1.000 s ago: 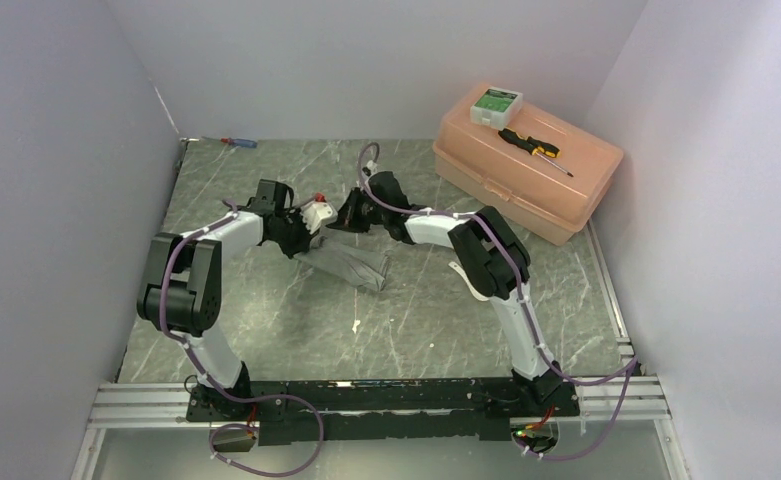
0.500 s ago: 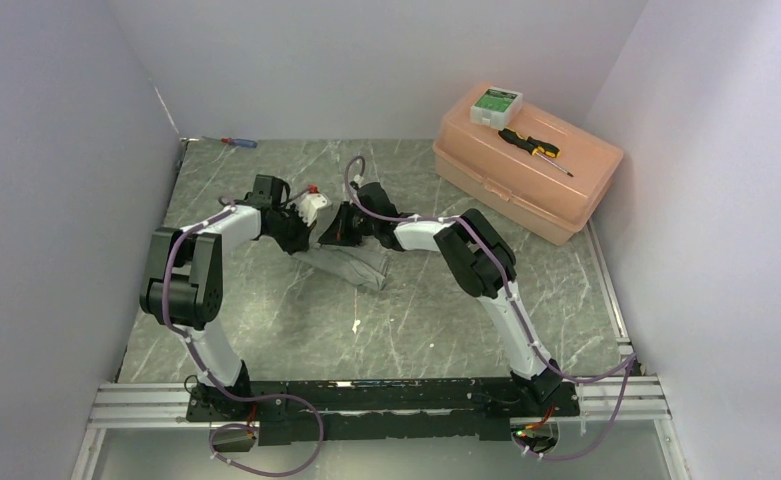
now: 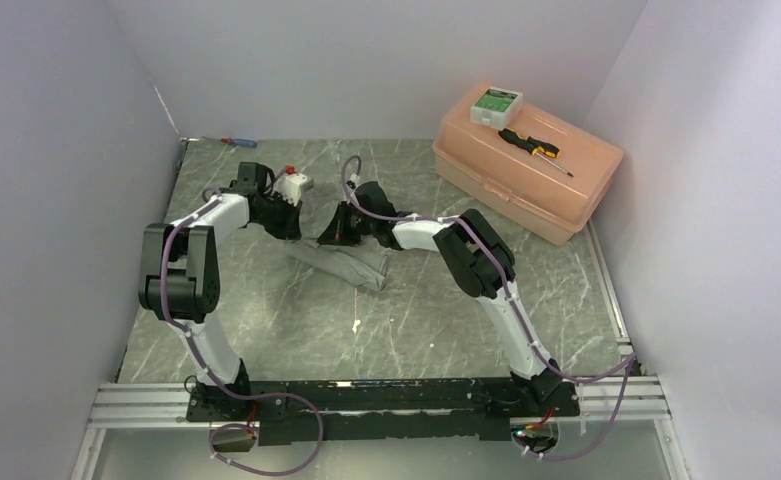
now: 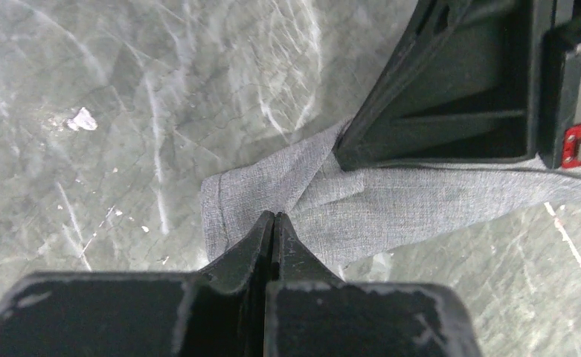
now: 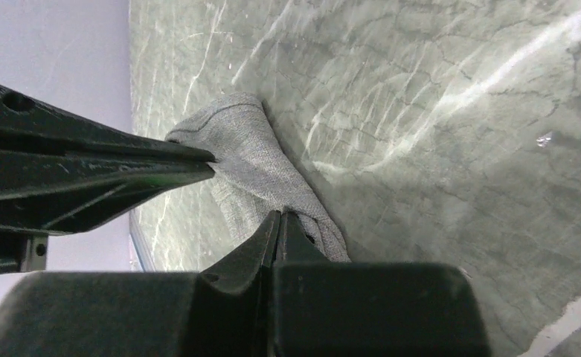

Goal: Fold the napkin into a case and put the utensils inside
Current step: Grasp the top corner of the smaller rectangle folded napkin from the folded napkin.

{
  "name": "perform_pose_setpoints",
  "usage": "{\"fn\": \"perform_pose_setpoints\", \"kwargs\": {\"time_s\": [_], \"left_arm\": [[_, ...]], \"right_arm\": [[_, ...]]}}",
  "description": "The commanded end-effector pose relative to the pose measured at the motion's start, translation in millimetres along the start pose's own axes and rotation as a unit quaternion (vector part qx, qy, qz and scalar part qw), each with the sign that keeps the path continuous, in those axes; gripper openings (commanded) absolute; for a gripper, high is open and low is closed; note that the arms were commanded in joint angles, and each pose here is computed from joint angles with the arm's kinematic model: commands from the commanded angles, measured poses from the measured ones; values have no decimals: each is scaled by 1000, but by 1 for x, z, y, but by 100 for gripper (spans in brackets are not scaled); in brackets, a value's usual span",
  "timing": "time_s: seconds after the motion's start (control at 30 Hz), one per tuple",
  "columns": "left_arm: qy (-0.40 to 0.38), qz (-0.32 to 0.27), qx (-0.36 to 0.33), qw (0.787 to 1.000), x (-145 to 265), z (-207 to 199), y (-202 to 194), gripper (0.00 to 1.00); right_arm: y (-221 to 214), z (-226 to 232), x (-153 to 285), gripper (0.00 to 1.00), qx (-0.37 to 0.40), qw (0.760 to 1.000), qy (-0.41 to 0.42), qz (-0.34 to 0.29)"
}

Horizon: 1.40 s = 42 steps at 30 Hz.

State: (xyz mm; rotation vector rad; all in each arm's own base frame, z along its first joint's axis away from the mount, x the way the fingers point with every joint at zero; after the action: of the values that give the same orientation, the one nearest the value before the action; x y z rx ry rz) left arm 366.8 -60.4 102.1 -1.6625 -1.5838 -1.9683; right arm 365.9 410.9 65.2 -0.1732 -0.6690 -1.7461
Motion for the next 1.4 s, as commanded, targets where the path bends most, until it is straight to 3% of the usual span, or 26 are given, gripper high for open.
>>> {"fn": "perform_pose_setpoints", "kwargs": {"time_s": [0.0,0.33,0.73,0.9,1.13,1.37], "left_arm": [[-19,-19,46,999,6,1,11,3],[-54,-23,41,997,4,-8,6,3],[-94,-33,31,995,13,-17,13,3],[-100,-26,-3,995,10,-17,7,3],[-59,33,-78,995,-3,-7,-27,3],[-49,25,-59,997,0,-5,-20,3]], "right_arm": [[2,13,-8,0,30,1000,5,-4],[11,21,-12,0,32,999,7,-34],[23,9,-15,0,82,990,-77,-90],[17,14,-10,0,90,990,-62,-89],[27,36,29,0,108,986,3,-125],[5,48,46,0,136,983,29,-117]]}}
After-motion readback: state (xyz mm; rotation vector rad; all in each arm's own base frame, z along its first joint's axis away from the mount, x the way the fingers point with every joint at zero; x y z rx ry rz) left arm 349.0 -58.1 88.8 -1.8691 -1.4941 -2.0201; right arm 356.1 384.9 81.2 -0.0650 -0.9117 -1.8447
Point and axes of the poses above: each gripper's point midway between its finger pads, its own x axis back along the fingers, its own z axis along the line the jaws close on, y = z × x, the point moved 7 cm from there along x, back along the fingers, and after that the axes turned 1 degree about -x, right-handed, at the moved point
